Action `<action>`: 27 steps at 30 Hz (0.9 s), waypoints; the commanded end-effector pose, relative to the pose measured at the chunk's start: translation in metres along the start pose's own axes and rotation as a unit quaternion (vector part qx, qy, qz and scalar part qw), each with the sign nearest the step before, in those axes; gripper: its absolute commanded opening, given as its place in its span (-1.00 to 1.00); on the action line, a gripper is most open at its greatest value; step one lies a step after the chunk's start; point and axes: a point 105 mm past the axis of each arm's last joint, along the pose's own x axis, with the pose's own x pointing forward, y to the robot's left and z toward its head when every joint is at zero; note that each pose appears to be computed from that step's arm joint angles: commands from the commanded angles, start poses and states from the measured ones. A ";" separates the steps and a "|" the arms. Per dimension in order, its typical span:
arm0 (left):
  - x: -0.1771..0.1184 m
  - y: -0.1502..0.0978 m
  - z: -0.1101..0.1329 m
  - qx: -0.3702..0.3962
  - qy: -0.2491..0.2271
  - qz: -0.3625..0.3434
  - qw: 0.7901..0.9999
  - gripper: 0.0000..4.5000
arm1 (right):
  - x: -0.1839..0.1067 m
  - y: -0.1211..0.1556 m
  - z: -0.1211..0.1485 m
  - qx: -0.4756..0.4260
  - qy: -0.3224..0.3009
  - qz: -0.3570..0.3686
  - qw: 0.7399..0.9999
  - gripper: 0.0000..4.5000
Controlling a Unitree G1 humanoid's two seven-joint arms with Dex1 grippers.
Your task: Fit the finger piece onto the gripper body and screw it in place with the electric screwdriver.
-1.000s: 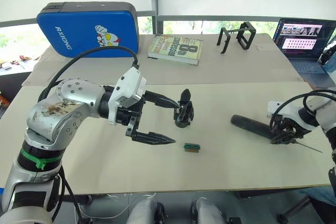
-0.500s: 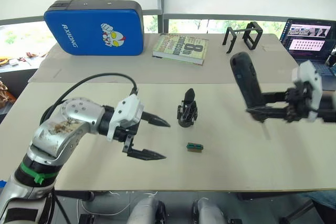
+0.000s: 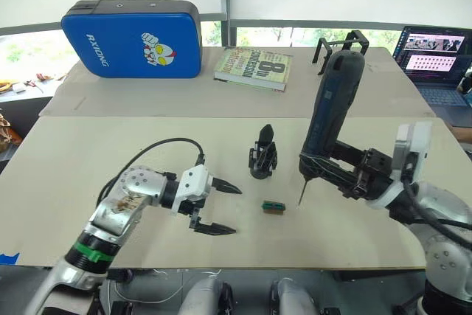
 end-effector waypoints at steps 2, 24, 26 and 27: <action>0.006 0.007 -0.003 0.035 -0.003 0.001 0.999 1.00 | 0.004 0.009 0.006 -0.040 -0.035 0.025 0.998 -0.17; 0.021 0.015 -0.010 -0.012 -0.031 -0.014 0.999 1.00 | 0.022 0.020 0.011 -0.067 -0.046 0.050 0.995 -0.17; 0.022 0.015 -0.010 -0.013 -0.031 -0.014 0.999 1.00 | 0.022 0.020 0.011 -0.066 -0.043 0.049 0.996 -0.17; 0.022 0.016 -0.009 -0.013 -0.030 -0.014 0.999 1.00 | 0.022 0.020 0.011 -0.066 -0.042 0.049 0.996 -0.17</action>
